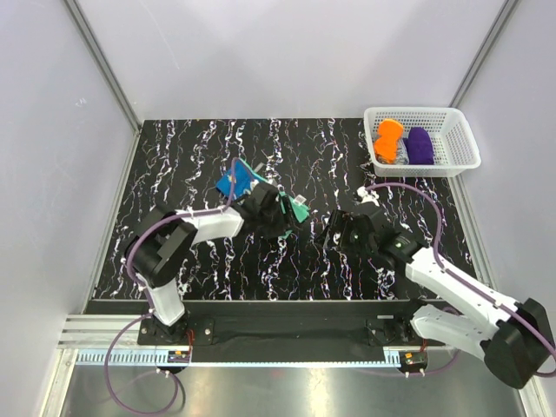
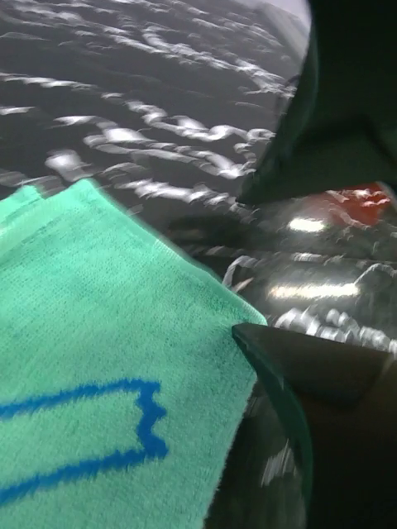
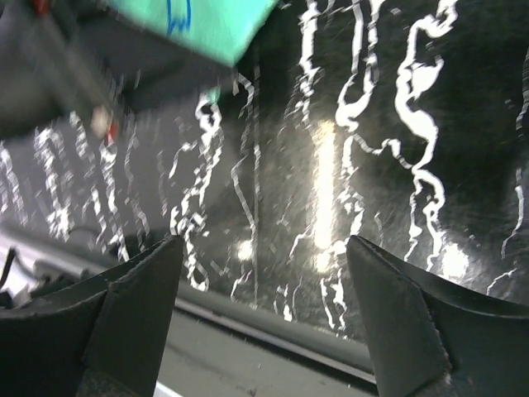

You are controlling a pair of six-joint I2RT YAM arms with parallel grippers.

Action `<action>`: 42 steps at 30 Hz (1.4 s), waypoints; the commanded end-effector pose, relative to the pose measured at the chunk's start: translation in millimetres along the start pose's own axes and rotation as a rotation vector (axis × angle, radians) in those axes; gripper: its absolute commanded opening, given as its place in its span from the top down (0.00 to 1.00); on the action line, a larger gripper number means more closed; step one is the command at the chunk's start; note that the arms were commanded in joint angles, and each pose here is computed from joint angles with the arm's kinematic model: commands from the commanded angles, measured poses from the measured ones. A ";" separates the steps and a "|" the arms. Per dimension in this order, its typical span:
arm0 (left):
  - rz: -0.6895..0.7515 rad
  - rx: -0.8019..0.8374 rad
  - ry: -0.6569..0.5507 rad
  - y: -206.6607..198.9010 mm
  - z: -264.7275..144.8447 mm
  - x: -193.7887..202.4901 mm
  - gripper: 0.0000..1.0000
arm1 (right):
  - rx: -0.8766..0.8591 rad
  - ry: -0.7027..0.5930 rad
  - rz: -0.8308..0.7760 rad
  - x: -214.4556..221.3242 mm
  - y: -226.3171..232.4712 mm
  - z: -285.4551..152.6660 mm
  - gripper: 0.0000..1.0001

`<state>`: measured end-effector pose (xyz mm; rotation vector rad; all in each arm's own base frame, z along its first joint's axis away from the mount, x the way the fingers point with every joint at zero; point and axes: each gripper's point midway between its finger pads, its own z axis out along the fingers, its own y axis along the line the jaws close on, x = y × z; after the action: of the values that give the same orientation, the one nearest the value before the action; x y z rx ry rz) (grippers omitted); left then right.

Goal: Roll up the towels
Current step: Move the towel to the center of the board, then flatten the towel

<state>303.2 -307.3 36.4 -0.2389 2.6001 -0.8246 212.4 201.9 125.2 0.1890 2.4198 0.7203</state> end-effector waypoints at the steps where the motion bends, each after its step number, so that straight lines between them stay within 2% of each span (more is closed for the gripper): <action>1: -0.038 0.110 -0.031 -25.6 -13.6 0.8 0.29 | 0.009 -0.129 0.030 -39.5 17.9 4.2 0.14; 4: 0.004 0.106 -0.092 -32.2 -40.9 -13.7 0.27 | 0.031 -0.153 0.026 -55.6 19.6 20.9 0.17; 5: 0.023 0.109 -0.162 -43.0 -57.7 -31.6 0.27 | 0.049 -0.138 0.032 -56.2 15.3 33.2 0.19; 7: 0.068 0.055 -0.212 -36.6 -74.4 -47.3 0.27 | 0.004 -0.148 0.066 -74.0 20.5 45.7 0.21; 9: 0.102 0.022 -0.304 -39.5 -95.6 -72.9 0.26 | -0.020 -0.103 0.086 -77.2 22.1 64.4 0.23; 13: 0.231 -0.144 -0.391 -20.9 -110.9 -111.6 0.23 | -0.023 -0.061 0.110 -82.2 15.6 86.7 0.25; 17: 0.297 -0.330 -0.351 9.9 -85.4 -128.2 0.22 | -0.037 -0.030 0.124 -69.5 11.2 93.5 0.25; 21: 0.344 -0.429 -0.300 30.3 -59.9 -129.5 0.28 | -0.030 -0.012 0.125 -53.8 1.1 87.0 0.26; 24: 0.362 -0.469 -0.261 41.8 -40.3 -127.0 0.33 | -0.017 -0.016 0.110 -49.9 -4.4 77.3 0.25; 30: 0.369 -0.505 -0.222 56.6 -20.3 -120.4 0.34 | -0.010 -0.027 0.089 -48.6 -6.9 63.6 0.24; 37: 0.380 -0.536 -0.235 61.9 -19.9 -124.8 0.54 | -0.023 -0.012 0.092 -42.9 -6.6 62.9 0.25; 38: 0.383 -0.536 -0.237 61.5 -19.8 -125.7 0.68 | -0.021 -0.008 0.092 -41.6 -7.9 63.7 0.25; 40: 0.388 -0.538 -0.244 61.3 -20.2 -129.8 0.79 | -0.018 -0.004 0.097 -38.6 -10.3 64.4 0.25; 42: 0.398 -0.543 -0.236 63.5 -19.8 -131.8 1.00 | -0.016 0.000 0.098 -35.3 -12.5 64.8 0.25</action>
<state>390.0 -208.6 37.8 0.0337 2.5406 0.0404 281.8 209.0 89.7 0.3285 2.4346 0.7633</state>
